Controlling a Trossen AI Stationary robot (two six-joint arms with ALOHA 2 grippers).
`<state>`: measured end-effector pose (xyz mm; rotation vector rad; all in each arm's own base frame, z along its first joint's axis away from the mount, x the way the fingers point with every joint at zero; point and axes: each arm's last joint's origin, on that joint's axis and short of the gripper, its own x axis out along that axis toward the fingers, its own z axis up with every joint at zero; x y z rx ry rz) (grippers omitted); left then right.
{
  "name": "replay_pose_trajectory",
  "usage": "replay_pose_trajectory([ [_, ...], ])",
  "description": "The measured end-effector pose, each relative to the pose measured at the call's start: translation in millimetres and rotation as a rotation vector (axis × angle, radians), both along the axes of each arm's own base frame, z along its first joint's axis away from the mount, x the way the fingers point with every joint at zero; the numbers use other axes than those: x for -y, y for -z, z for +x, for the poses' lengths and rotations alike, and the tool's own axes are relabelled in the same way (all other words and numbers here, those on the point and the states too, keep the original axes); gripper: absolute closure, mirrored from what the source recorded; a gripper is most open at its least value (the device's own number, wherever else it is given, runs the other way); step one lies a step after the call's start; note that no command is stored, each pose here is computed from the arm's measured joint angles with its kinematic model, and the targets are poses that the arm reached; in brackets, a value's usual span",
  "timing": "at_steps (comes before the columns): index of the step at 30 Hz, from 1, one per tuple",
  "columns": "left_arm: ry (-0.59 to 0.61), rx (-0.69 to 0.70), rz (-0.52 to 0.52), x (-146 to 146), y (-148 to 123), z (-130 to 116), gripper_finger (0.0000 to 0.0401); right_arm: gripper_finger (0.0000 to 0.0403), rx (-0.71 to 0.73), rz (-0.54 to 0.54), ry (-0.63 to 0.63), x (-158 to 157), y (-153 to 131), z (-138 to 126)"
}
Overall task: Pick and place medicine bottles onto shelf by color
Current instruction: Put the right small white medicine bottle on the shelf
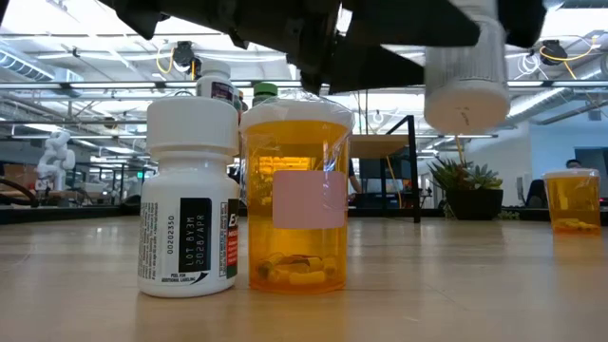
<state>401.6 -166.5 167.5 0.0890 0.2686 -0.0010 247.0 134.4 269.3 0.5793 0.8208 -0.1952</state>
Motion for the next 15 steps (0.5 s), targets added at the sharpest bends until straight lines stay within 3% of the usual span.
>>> replay_pose_trajectory([
  [4,-0.089,-0.015,0.023,-3.0,2.2,-0.7,0.0068,0.02,0.015,0.002,-0.003,2.5,-1.1,3.0],
  [15,-0.147,-0.007,-0.08,-9.8,2.5,1.7,0.0068,0.02,0.099,-0.041,0.06,3.6,5.0,6.1],
])
